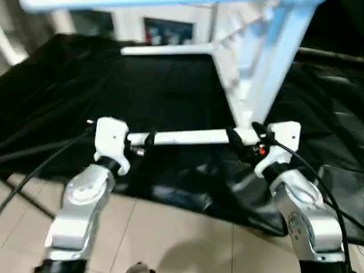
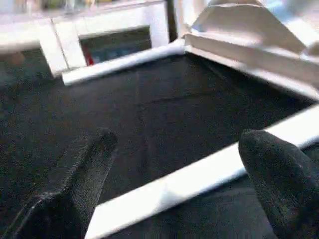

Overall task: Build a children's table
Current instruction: Flip table

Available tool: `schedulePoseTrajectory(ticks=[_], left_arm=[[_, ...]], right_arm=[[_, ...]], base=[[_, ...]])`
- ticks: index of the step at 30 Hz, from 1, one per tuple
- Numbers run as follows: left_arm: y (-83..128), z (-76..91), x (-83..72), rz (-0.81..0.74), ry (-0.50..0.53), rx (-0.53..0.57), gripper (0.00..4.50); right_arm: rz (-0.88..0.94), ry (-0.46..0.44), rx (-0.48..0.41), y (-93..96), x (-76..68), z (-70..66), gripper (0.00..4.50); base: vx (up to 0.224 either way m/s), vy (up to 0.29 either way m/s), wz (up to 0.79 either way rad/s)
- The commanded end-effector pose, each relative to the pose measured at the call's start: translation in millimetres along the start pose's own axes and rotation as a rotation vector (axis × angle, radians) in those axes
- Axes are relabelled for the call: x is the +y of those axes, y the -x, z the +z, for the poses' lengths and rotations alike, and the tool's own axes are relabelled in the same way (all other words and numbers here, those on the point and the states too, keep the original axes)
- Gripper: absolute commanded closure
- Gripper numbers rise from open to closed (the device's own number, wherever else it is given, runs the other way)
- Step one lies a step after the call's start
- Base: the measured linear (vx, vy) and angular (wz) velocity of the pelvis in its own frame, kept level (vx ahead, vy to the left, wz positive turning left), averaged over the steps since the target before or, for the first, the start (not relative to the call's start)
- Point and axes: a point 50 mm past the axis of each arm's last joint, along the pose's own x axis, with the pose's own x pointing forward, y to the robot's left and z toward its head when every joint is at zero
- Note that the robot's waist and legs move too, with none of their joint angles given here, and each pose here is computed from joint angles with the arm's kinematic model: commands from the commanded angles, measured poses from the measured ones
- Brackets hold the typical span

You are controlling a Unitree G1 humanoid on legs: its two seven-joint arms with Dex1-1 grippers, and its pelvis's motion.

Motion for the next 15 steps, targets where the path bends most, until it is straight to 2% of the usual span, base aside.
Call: schedulePoseTrajectory(ticks=[1,3,7,10,15], left_arm=[[-4,14.3,-5.5,-0.039,-0.081,-0.062,0.00],[-5,16.1,-4.8,-0.039,-0.095,-0.071,0.00],[-13,26.6,-0.2,-0.042,-0.193,-0.100,0.00],[-17,29.7,1.8,-0.049,-0.225,-0.110,0.00],[-30,33.6,8.7,-0.056,-0.287,-0.105,0.00]], right_arm=[[-0.080,0.065,-0.056,0.6,-11.7,10.0,0.27],[-0.093,0.074,-0.061,0.1,-13.1,10.8,0.14],[-0.192,0.174,-0.053,-5.0,-26.1,11.8,0.05],[-0.209,0.183,-0.049,-10.0,-29.5,10.0,0.05],[-0.183,0.202,-0.042,-40.0,-31.0,5.7,0.05]], base=[[-0.115,-0.007,0.07],[-0.119,-0.004,0.06],[-0.123,0.011,-0.04],[-0.080,0.017,-0.15],[-0.010,0.005,-0.03]])
